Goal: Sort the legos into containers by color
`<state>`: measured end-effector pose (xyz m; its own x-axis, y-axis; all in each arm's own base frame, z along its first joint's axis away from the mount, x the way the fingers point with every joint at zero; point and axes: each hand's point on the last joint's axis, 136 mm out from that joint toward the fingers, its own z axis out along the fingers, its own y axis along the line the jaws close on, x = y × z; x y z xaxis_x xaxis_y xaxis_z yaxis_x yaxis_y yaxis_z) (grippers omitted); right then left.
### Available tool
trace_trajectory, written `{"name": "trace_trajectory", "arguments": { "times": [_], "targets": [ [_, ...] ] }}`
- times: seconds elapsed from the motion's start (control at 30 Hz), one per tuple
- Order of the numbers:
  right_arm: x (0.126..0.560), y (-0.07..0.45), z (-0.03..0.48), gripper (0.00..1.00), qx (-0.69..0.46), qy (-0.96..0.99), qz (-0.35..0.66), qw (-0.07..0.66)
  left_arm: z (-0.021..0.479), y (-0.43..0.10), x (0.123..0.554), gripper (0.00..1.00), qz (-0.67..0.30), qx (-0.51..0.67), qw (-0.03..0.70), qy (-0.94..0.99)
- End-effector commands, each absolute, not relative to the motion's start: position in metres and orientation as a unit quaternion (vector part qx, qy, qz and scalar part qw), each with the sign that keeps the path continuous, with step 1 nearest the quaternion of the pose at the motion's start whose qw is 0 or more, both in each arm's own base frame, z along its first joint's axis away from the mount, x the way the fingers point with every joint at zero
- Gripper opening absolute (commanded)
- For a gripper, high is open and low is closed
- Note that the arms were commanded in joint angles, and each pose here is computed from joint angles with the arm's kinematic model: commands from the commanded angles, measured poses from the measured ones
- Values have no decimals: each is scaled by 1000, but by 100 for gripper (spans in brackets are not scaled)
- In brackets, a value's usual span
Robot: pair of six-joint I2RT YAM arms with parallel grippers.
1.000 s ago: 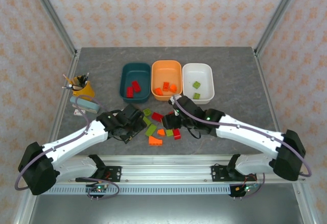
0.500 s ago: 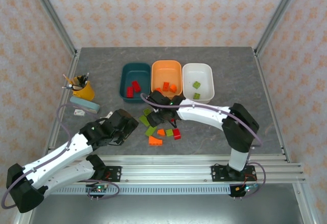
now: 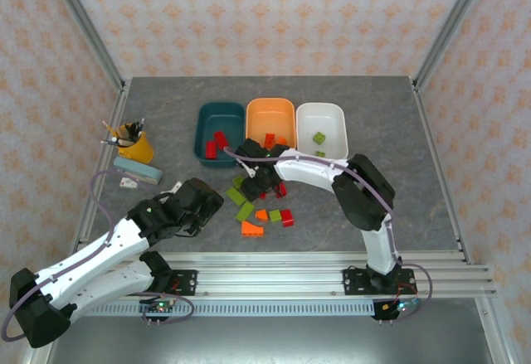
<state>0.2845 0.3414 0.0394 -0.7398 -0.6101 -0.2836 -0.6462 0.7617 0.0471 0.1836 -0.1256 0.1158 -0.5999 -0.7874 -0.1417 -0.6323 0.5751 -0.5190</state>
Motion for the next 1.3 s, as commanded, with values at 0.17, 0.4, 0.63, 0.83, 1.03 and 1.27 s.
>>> {"name": "trace_trajectory", "arguments": {
  "times": [0.17, 0.4, 0.63, 0.83, 1.03, 1.27],
  "targets": [
    [287, 348, 29, 60, -347, 929, 77, 100, 123, -115, 186, 73, -198, -408, 207, 867],
    [291, 348, 28, 38, -341, 931, 73, 107, 126, -116, 188, 73, -199, -402, 211, 869],
    [316, 359, 104, 25, -289, 928, 105, 210, 166, -103, 205, 73, -171, -361, 283, 872],
    [356, 386, 135, 23, -228, 935, 102, 251, 192, -90, 236, 73, -148, -351, 308, 872],
    [396, 405, 137, 22, -167, 946, 80, 266, 203, -94, 257, 73, -146, -342, 312, 875],
    [432, 412, 108, 25, -99, 957, 87, 258, 197, -102, 261, 73, -155, -339, 301, 878]
  ]
}}
